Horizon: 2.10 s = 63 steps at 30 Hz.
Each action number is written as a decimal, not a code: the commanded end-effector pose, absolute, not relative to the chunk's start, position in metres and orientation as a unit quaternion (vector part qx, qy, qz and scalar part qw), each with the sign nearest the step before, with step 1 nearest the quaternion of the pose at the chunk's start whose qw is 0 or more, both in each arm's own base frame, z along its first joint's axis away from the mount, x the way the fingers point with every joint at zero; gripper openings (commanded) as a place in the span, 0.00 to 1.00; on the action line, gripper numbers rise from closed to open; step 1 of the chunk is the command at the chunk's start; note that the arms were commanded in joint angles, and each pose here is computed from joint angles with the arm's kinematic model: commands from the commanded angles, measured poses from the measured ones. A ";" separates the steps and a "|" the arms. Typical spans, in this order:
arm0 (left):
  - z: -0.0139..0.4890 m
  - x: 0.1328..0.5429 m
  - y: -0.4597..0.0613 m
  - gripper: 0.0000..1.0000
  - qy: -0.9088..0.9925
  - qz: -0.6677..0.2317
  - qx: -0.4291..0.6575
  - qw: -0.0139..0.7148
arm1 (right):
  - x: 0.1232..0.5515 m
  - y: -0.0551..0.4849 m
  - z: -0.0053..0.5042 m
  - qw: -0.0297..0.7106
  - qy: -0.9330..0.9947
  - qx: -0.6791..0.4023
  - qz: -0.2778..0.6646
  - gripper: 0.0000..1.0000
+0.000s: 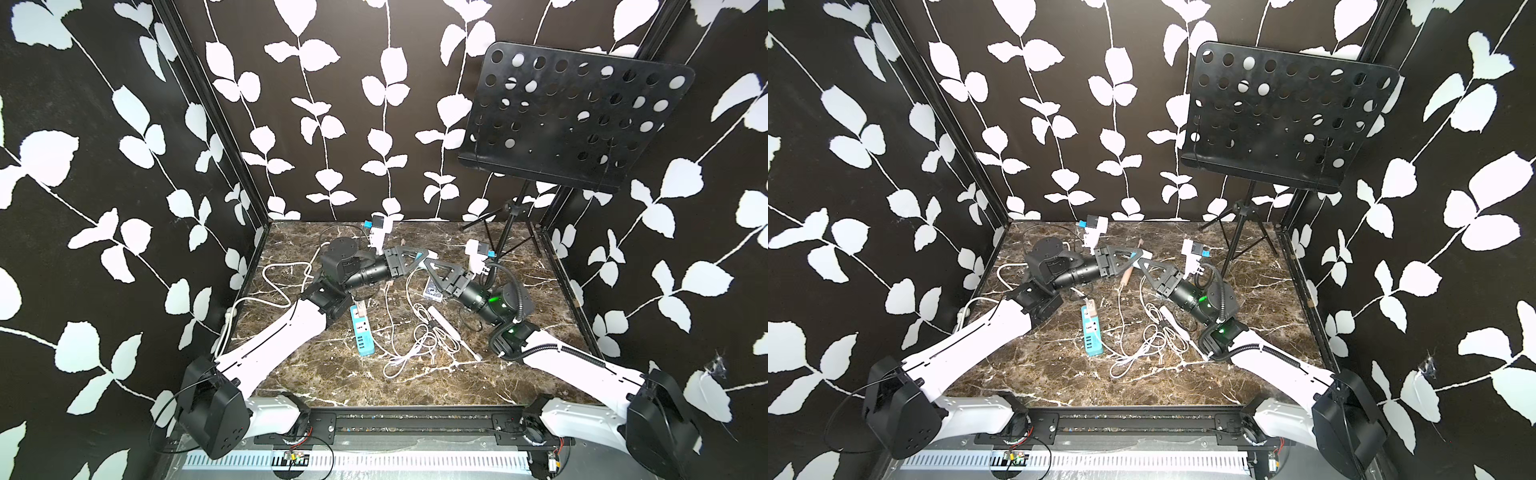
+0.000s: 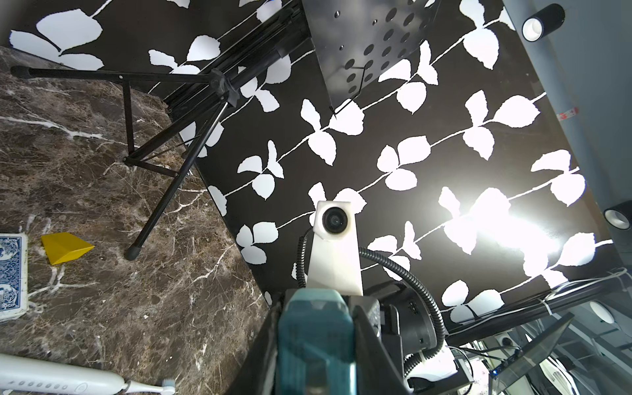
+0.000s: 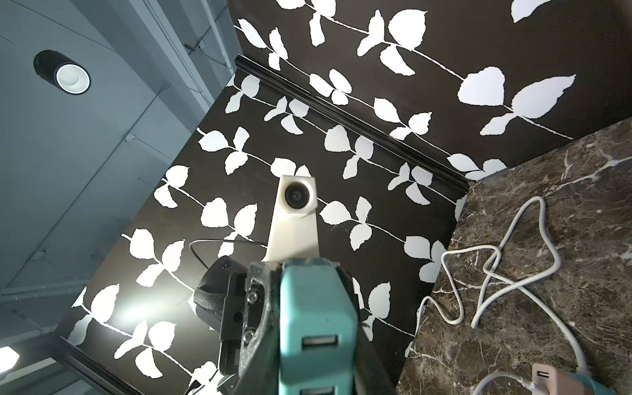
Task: Charge the electric toothbrush
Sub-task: Pick up the plug from the center of the board, then insert the plug into the socket.
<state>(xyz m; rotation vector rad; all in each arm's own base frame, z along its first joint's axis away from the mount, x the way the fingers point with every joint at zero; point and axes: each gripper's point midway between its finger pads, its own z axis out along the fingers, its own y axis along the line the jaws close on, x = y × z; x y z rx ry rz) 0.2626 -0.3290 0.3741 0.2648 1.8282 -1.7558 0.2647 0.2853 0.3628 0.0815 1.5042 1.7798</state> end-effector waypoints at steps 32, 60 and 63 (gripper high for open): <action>0.197 0.233 -0.072 0.71 0.908 -0.073 -0.048 0.411 | 0.221 0.433 0.256 0.238 0.879 -0.185 0.369 0.00; 0.092 0.243 -0.104 0.50 0.936 -0.148 -0.070 0.311 | 0.244 0.442 0.127 0.174 0.959 -0.186 0.129 0.00; 0.082 0.244 -0.113 0.46 0.938 -0.168 -0.070 0.296 | 0.246 0.442 0.118 0.165 0.964 -0.178 0.112 0.00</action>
